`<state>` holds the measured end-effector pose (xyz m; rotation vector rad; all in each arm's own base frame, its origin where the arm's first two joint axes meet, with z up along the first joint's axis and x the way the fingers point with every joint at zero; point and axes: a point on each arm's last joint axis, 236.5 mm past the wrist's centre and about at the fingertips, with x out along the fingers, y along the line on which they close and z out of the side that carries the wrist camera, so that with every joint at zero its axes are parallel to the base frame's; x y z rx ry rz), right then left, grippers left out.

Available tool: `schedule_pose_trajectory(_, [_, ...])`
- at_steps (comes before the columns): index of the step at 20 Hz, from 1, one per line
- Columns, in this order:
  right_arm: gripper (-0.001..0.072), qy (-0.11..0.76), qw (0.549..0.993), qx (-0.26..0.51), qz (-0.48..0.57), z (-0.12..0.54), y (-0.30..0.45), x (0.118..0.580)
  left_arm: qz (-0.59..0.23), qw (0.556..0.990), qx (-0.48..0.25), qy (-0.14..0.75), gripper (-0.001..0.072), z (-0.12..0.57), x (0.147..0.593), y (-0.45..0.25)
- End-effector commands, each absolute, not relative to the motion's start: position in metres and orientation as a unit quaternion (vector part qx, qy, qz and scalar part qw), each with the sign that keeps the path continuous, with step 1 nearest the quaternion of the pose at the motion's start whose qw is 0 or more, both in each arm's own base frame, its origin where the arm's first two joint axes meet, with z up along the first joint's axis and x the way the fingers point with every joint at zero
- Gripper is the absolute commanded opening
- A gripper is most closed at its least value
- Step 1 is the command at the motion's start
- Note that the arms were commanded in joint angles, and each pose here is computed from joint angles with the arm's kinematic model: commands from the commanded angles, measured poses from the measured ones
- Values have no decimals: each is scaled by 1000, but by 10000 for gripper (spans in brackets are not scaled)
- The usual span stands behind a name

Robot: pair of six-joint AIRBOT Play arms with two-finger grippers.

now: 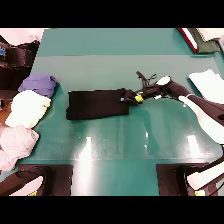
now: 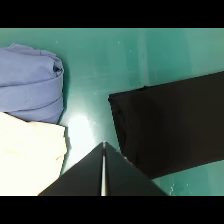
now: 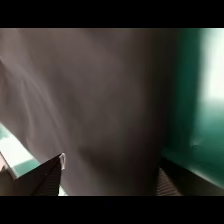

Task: Fold the shirts.

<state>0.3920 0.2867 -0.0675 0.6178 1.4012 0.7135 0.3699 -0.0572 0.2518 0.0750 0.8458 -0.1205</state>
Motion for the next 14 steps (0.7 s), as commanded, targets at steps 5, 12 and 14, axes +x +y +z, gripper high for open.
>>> schedule_pose_trajectory(5, [219, 571, 693, 228, 377, -48, 356, 409, -58, 903, 37, 425, 32, 247, 364, -56])
schedule_pose_trajectory(12, [20, 509, 761, 171, 365, 3, 287, 454, -57, 898, 38, 435, 32, 243, 360, -55])
schedule_pose_trajectory(14, [20, 485, 804, 147, 310, 25, 213, 480, -57, 898, 38, 435, 32, 243, 360, -55])
